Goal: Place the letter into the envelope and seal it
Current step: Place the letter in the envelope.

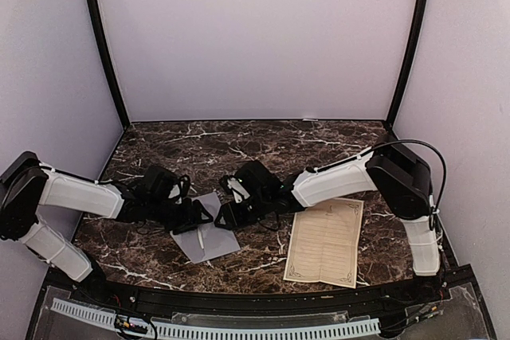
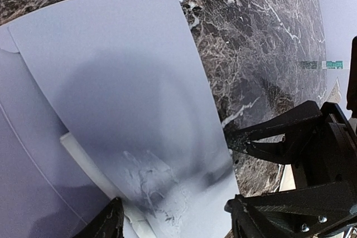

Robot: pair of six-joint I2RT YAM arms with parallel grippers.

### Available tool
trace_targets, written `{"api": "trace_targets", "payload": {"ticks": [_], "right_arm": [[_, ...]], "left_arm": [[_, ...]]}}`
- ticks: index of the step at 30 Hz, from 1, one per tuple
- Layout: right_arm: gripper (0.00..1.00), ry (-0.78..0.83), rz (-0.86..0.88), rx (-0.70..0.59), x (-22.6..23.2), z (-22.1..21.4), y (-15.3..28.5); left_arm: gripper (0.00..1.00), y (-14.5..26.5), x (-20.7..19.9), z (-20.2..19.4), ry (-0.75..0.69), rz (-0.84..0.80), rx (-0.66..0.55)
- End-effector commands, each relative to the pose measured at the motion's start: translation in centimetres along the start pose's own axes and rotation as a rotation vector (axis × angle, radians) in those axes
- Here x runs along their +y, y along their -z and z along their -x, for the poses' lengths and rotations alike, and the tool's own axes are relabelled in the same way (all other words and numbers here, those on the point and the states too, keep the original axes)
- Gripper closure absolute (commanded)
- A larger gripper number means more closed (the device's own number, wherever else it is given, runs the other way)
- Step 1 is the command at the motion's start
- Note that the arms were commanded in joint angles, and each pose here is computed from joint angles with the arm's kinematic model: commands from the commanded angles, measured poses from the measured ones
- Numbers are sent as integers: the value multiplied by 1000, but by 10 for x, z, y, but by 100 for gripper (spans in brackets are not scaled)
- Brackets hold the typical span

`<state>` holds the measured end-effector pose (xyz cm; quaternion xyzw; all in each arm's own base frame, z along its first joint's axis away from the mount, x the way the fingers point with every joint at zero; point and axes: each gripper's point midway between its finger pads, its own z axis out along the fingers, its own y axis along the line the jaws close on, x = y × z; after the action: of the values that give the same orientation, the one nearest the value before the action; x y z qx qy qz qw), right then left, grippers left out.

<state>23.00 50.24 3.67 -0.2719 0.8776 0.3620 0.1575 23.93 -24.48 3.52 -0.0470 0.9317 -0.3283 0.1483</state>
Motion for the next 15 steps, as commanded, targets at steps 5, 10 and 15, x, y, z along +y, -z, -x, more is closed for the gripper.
{"api": "trace_targets", "payload": {"ticks": [5, 10, 15], "right_arm": [[48, 23, 40, -23, 16, 8, 5], [42, 49, 37, -121, 25, 38, 48], [31, 112, -89, -205, 15, 58, 109]], "left_arm": [[36, 3, -3, 1, -9, 6, -2], [34, 27, -1, 9, -37, 66, -59], [23, 63, -16, 26, -103, 95, -141]]}}
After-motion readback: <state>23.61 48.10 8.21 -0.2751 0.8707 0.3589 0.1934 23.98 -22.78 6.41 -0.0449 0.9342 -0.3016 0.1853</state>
